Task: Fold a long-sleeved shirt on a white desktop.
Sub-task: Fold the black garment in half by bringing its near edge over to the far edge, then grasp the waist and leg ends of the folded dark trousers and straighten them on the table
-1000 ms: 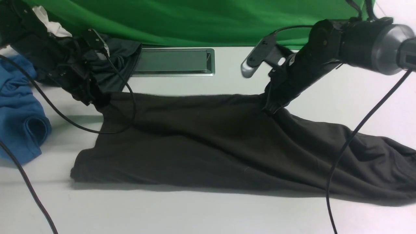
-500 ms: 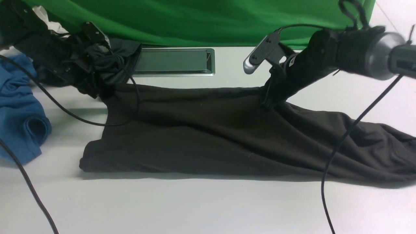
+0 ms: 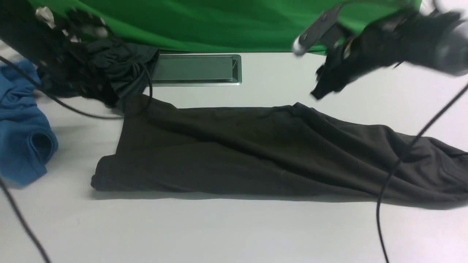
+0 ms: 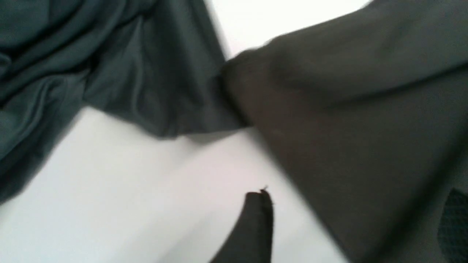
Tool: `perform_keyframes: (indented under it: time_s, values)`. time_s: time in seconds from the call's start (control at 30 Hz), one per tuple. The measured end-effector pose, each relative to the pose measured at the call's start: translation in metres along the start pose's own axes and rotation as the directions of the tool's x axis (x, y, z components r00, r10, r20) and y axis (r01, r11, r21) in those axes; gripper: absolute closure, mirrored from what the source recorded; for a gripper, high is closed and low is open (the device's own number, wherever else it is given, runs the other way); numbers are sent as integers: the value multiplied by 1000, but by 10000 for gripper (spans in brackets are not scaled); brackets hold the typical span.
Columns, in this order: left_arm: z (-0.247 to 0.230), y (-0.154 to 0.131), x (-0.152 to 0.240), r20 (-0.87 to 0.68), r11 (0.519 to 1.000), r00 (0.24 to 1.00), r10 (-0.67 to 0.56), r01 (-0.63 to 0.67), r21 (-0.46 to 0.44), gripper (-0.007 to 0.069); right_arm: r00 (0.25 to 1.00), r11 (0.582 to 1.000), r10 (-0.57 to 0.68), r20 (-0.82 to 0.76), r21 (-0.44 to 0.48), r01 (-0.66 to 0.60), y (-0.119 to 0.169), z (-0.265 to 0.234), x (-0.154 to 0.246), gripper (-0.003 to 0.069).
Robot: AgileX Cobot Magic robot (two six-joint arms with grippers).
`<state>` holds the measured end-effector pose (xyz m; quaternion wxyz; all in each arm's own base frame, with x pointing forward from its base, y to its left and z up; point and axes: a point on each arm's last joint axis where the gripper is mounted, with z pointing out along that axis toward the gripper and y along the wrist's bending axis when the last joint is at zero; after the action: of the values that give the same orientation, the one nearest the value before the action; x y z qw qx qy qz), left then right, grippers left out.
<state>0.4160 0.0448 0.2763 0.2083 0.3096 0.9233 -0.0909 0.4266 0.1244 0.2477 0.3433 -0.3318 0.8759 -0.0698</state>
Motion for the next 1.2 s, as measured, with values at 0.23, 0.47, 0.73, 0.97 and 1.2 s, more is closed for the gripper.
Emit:
perform_keyframes:
  time_s: [0.23, 0.47, 0.73, 0.97, 1.2]
  values:
    - [-48, -37, 3, 98, 991, 986, -133, 131, 26, -67, 998, 997, 58, -14, -48, -58, -5, -58, -5, 452]
    - [9, -51, 67, -76, 663, 658, -749, 746, -69, -67, 976, 972, 215, 41, -105, -209, -2, -110, 26, 632]
    - [57, -57, 92, -117, 552, 545, -830, 833, -43, -67, 969, 968, 237, 77, -102, -229, 10, -120, 50, 633]
    - [93, -50, 102, -212, 512, 495, -843, 858, -33, -56, 964, 969, 240, 112, -89, -231, 9, -119, 48, 631]
    - [101, -52, 103, -280, 527, 519, -807, 848, 52, 236, 962, 968, 245, 119, -89, -235, 8, -121, 47, 627]
